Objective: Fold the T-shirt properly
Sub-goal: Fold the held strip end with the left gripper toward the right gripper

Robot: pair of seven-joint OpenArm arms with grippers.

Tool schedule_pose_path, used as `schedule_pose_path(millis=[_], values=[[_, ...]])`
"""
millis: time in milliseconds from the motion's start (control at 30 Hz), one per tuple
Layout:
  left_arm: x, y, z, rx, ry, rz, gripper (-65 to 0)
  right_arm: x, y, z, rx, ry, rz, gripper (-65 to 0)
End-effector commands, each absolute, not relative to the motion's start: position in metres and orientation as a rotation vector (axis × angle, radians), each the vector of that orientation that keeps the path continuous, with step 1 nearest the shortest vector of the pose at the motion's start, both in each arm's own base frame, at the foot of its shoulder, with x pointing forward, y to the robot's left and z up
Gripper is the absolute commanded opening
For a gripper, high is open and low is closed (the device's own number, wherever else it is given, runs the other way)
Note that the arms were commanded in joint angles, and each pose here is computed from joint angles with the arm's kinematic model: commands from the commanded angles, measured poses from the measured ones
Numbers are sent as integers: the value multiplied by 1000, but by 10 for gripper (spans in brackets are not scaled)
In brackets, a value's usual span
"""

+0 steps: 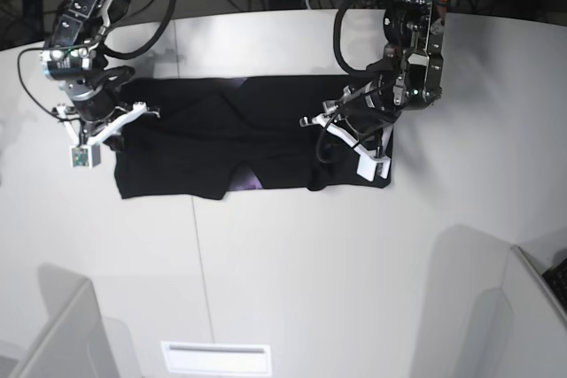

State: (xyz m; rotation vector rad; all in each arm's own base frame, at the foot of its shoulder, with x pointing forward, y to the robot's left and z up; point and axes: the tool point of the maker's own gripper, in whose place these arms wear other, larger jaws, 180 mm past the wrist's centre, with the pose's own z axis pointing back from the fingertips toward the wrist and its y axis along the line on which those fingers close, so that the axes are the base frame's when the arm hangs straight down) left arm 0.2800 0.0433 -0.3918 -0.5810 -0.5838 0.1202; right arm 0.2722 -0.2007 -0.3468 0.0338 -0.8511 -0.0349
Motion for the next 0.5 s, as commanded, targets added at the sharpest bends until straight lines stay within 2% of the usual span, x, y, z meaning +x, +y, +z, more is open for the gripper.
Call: schedule_pose_path(millis=[0,467], values=[[287,30,-378,-623,-620,91,-650,280,-202,-334,29,-904,-26,-650],[288,6,-373,-665,-614,63,-650,281,-203,-333,28,-906,-25,-650]])
